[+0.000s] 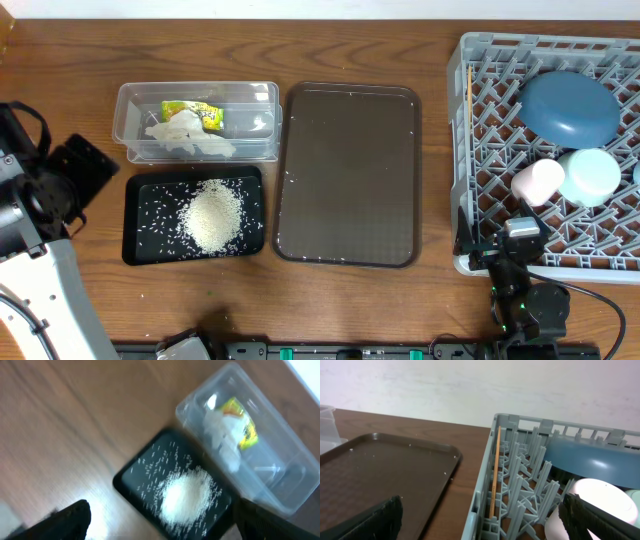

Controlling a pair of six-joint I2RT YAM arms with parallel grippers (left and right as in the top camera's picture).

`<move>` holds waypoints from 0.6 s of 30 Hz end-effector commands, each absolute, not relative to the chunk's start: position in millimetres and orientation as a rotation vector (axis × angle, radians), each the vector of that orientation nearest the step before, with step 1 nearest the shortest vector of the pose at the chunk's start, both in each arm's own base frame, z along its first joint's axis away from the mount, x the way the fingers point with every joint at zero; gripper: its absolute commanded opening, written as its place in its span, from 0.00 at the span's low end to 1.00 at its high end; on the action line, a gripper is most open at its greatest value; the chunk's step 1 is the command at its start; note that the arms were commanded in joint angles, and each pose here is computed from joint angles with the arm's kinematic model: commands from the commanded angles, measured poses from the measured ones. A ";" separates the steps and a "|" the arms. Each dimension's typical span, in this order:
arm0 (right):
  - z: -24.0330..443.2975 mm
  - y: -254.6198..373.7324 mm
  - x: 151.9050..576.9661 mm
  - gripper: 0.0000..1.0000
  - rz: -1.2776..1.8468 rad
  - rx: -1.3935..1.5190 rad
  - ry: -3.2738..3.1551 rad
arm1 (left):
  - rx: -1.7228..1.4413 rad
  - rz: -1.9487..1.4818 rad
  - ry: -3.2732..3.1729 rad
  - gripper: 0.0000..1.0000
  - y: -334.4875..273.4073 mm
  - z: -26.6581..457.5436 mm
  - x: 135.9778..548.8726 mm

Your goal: Sort waste into correct bins and load items into the dishwasher rack

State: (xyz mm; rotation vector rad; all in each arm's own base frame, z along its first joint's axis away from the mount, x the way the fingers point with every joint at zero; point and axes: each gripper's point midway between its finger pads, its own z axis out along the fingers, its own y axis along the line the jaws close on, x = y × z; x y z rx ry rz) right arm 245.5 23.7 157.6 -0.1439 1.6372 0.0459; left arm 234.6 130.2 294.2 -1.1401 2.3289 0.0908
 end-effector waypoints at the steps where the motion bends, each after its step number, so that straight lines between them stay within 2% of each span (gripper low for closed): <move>1: 157.3 18.4 245.6 0.99 0.016 -0.135 1.637 | -1.176 0.001 2.371 0.93 116.7 284.8 231.6; 5: 157.3 18.4 245.6 0.99 0.016 -0.135 1.637 | -1.145 -0.096 2.449 0.93 91.4 260.6 237.7; 14: 157.3 18.4 245.6 0.99 0.016 -0.135 1.637 | -0.603 -0.150 2.343 0.93 37.1 193.7 298.7; 18: 157.3 18.4 245.6 0.99 0.016 -0.135 1.637 | -0.492 -0.195 2.271 0.93 15.0 163.0 297.7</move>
